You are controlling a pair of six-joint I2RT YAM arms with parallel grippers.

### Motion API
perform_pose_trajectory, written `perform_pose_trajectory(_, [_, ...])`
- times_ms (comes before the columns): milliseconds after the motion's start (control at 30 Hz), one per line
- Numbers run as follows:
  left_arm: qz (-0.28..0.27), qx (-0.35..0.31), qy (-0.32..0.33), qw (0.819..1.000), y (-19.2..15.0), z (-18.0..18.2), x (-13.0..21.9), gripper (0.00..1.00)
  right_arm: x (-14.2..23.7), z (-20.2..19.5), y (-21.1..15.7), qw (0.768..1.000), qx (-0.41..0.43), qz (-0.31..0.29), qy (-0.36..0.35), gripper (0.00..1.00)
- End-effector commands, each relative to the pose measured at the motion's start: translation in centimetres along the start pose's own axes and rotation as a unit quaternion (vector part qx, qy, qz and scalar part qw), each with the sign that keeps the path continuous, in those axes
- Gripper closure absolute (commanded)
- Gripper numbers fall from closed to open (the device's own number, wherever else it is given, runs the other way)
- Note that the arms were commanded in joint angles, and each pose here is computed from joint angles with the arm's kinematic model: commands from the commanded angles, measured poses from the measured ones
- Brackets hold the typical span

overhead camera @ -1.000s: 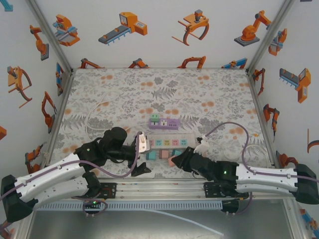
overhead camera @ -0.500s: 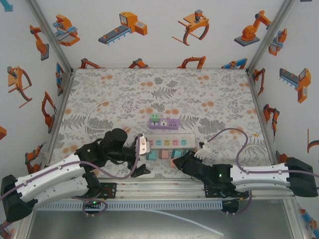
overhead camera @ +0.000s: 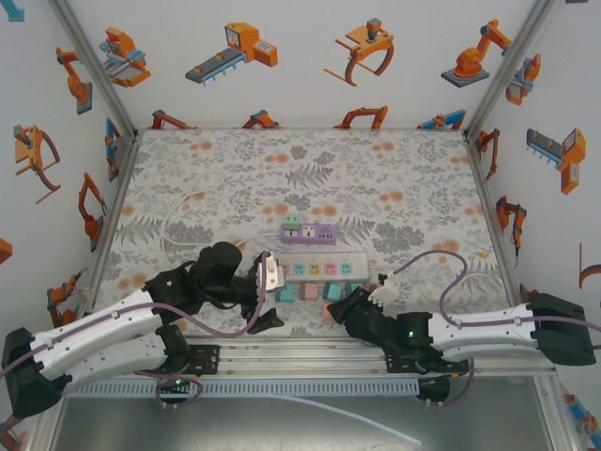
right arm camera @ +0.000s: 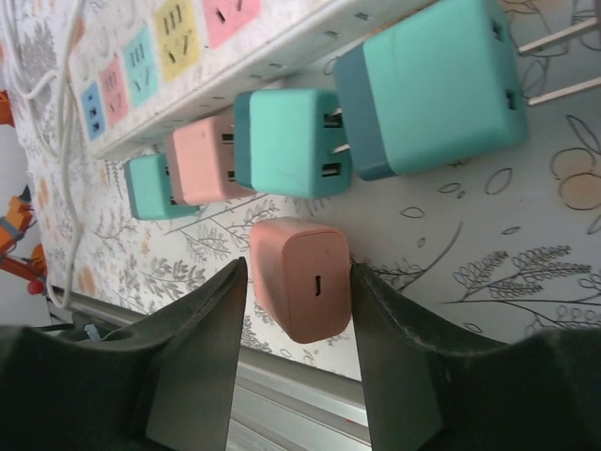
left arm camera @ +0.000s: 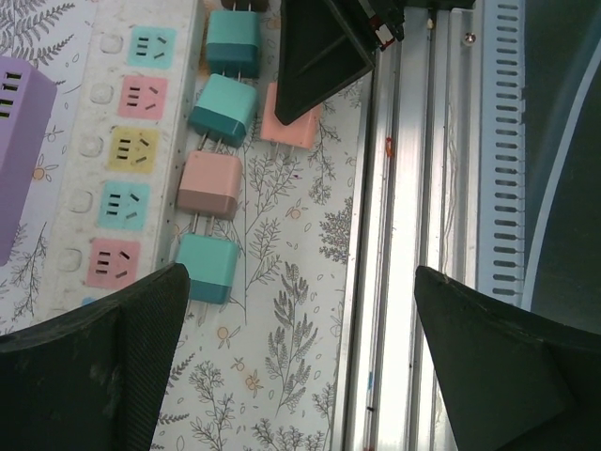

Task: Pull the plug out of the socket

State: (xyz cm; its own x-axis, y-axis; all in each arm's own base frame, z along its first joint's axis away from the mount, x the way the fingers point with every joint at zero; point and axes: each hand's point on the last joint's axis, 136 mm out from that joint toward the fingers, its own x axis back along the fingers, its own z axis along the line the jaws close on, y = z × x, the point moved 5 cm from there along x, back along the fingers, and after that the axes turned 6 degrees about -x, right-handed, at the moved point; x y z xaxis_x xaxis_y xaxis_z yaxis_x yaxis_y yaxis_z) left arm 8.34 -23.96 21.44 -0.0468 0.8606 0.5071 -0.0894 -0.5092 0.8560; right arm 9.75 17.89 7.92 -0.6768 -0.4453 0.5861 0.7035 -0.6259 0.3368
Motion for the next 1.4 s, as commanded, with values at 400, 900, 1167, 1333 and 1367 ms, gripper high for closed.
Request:
perform_pose_trajectory(400, [0.010, -0.004, 0.004, 1.000, -0.2, 0.1, -0.3, 0.03, 1.3, -0.9, 1.8, 0.999, 0.004, -0.035, -0.020, 0.45])
perform_pose_trajectory(900, [0.019, 0.016, 0.053, 0.998, -0.3, 1.3, -0.2, 0.03, 6.5, 7.6, 6.6, 0.947, 0.286, -0.145, 0.031, 0.34])
perform_pose_trajectory(1167, [0.015, 0.099, 0.176, 0.979, -0.1, 4.6, 0.1, 0.03, 8.0, 11.7, 8.7, 0.862, 0.471, -0.184, 0.031, 0.24])
perform_pose_trajectory(1333, [-0.014, 0.144, 0.241, 0.960, 0.1, 6.5, 1.1, 0.03, 7.1, 13.6, 9.7, 0.832, 0.529, -0.157, 0.055, 0.24])
perform_pose_trajectory(1367, [-0.017, 0.163, 0.247, 0.955, 0.1, 6.9, 1.3, 0.03, 6.8, 14.0, 10.0, 0.827, 0.538, -0.154, 0.055, 0.24])
